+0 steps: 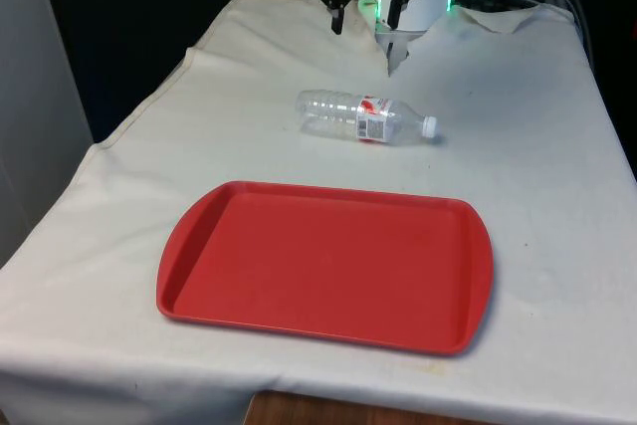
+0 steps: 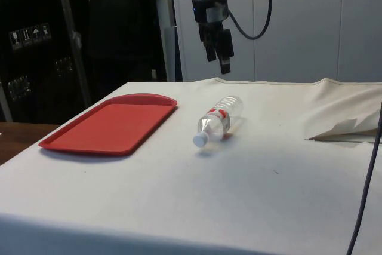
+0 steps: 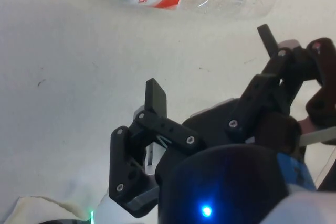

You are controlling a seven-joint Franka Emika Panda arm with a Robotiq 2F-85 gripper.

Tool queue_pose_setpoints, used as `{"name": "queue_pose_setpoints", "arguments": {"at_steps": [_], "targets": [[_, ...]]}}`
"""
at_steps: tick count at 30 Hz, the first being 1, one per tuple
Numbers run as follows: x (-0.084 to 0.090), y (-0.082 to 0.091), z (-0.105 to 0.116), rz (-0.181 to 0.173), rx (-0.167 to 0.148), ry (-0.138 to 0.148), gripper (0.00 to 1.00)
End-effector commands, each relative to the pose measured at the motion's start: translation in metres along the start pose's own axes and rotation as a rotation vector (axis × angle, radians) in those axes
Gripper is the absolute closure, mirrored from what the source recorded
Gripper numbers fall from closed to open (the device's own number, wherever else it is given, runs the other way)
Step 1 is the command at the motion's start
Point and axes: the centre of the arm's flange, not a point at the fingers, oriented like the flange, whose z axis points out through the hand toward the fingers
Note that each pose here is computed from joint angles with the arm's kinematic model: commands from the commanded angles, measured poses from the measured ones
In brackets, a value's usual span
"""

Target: Place the bottle upright on the tray.

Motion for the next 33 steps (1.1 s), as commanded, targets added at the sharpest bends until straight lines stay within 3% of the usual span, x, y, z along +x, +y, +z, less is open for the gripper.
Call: {"name": "queue_pose_setpoints", "arguments": {"at_steps": [1, 2, 9, 10, 17, 19, 33], "targets": [[0.000, 0.000, 0.001, -0.004, 0.001, -0.002, 0.00], [0.000, 0.000, 0.002, -0.015, -0.012, 0.001, 0.00], [0.001, -0.001, 0.007, -0.058, -0.019, -0.015, 0.00], [0.001, -0.001, 0.006, -0.053, -0.007, -0.017, 0.00], [0.002, -0.003, 0.012, -0.098, -0.030, -0.036, 0.00], [0.001, -0.003, 0.011, -0.093, -0.021, -0.037, 0.00], [0.004, -0.008, 0.022, -0.175, -0.063, -0.095, 0.00]]}}
